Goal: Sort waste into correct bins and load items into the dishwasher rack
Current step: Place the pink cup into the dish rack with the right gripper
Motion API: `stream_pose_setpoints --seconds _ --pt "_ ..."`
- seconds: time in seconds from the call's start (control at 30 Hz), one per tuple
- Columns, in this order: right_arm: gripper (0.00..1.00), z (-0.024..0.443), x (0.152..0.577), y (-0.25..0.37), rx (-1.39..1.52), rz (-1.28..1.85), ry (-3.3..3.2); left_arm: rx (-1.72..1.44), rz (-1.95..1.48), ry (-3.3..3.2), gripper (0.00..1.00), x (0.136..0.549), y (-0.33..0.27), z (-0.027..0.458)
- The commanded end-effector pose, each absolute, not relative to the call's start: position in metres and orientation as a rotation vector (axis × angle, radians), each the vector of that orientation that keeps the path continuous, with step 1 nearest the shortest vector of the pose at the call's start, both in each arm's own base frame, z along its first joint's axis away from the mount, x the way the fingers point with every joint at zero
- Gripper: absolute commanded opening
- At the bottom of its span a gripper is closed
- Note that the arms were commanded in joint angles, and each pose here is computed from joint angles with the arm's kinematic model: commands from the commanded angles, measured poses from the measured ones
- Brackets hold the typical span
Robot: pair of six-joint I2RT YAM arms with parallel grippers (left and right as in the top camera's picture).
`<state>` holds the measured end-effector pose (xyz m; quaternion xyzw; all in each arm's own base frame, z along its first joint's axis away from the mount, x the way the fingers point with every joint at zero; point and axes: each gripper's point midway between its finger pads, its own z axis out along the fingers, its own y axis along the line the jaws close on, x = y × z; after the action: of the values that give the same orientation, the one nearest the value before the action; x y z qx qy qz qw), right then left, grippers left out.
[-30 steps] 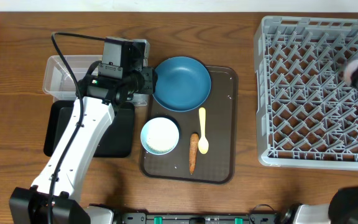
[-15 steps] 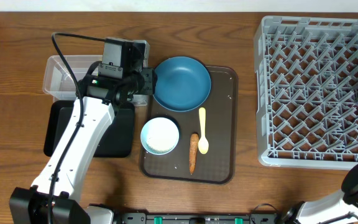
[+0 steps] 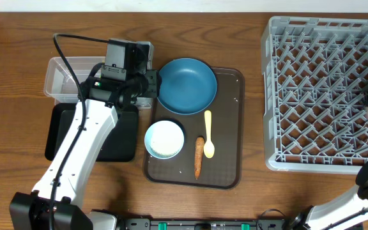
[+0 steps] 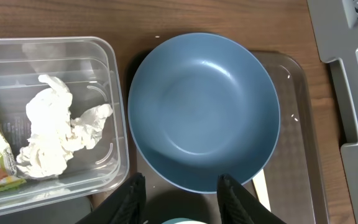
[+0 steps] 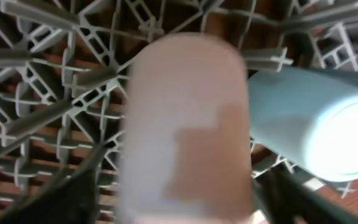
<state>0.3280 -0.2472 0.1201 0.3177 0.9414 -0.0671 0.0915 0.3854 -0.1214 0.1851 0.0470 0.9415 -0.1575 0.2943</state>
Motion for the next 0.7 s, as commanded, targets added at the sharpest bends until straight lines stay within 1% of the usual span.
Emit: stream_pose_setpoints --seconds 0.0,0.03,0.23,0.4,0.53,0.6,0.67 --pt "0.99 0.119 0.327 -0.249 0.956 -0.19 2.798 0.144 -0.394 2.502 0.41 0.388 -0.119 0.186" --pt "0.99 0.119 0.326 -0.248 0.957 -0.187 2.8 0.144 -0.394 2.502 0.44 0.388 -0.119 0.186" --pt "0.99 0.128 0.333 -0.241 0.938 -0.117 2.779 0.144 -0.393 2.502 0.44 0.388 -0.119 0.186" --pt "0.99 0.167 0.356 -0.231 0.856 -0.049 2.676 0.144 -0.393 2.505 0.44 0.387 -0.119 0.185" --pt "0.99 0.214 0.392 -0.195 0.658 0.128 2.551 0.143 -0.393 2.506 0.44 0.387 -0.119 0.185" --pt "0.98 0.236 0.413 -0.161 0.475 0.256 2.489 0.143 -0.393 2.508 0.44 0.386 -0.119 0.185" --pt "0.98 0.248 0.429 -0.129 0.348 0.347 2.451 0.143 -0.392 2.513 0.44 0.385 -0.118 0.184"
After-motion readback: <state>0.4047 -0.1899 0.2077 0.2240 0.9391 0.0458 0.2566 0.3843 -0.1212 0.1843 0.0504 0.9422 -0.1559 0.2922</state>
